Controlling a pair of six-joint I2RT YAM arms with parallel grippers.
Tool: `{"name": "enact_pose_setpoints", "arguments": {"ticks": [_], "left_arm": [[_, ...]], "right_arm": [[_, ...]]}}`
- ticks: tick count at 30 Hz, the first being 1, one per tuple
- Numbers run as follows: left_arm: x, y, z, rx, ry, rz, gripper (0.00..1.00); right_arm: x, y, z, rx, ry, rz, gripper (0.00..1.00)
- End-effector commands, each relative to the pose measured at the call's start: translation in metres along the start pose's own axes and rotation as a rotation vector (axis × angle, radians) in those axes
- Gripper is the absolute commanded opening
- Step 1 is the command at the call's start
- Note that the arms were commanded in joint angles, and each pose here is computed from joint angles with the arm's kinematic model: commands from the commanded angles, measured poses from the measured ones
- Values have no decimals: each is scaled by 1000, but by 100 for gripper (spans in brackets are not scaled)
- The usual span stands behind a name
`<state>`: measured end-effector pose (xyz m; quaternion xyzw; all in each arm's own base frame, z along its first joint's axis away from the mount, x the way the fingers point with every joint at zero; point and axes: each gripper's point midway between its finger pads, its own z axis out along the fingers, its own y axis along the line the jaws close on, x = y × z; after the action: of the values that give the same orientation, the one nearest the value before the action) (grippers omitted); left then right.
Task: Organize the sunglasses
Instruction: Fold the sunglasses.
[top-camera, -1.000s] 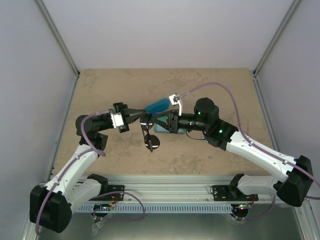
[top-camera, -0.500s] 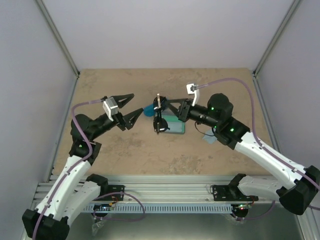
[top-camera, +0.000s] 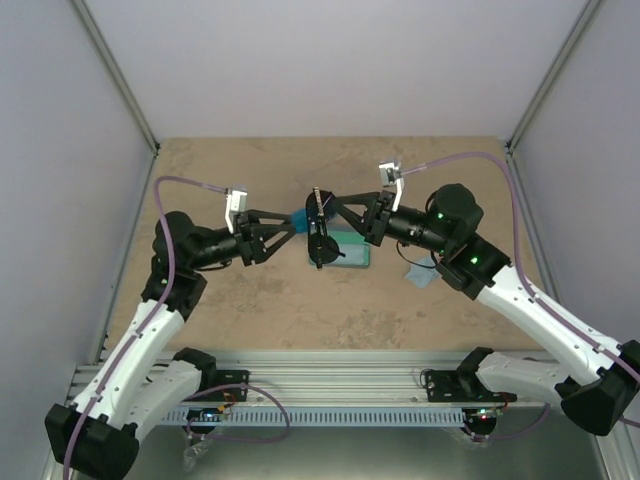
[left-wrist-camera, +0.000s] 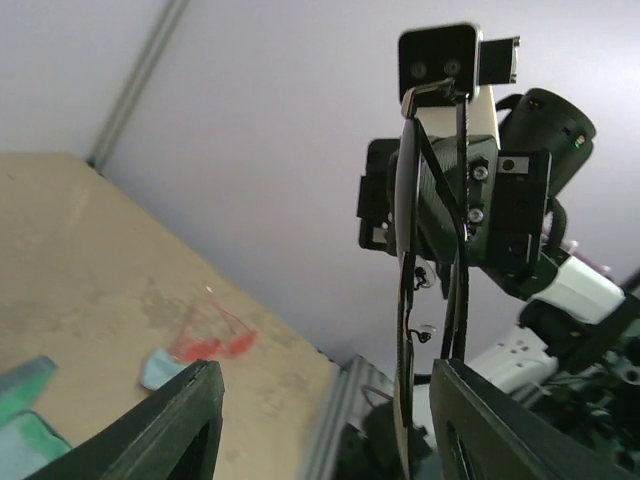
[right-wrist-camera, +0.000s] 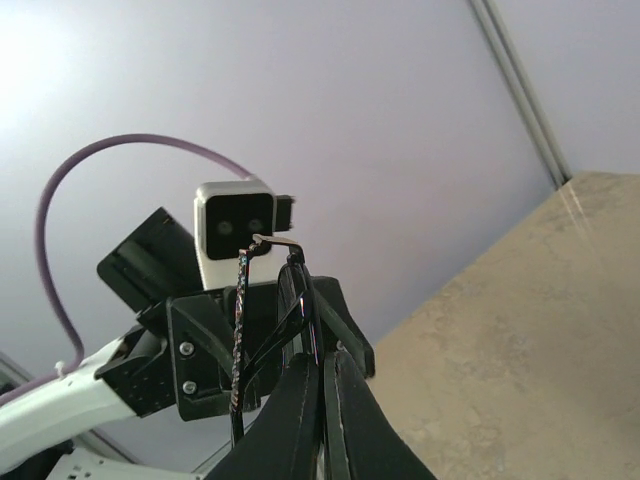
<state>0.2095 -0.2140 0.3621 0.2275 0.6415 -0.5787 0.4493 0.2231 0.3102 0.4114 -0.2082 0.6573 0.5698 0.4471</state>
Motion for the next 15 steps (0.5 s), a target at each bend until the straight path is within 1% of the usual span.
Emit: {"name": "enact_pose_setpoints", "arguments": {"ticks": [1,4,10,15], "left_arm": [[-1,-29,6,122,64,-65,58],[6,-24,12,125,101,-89,53],[10,-28,17,159,123,-86,42],[15,-24,23,157,145,-105,26]], "right_arm": [[-1,12,3,-65,9,-32,1],[2,10,5,-68,21,-26,1],[6,5,7,-60,29,-11,1],[7,6,8,-69,30,0,1]]}}
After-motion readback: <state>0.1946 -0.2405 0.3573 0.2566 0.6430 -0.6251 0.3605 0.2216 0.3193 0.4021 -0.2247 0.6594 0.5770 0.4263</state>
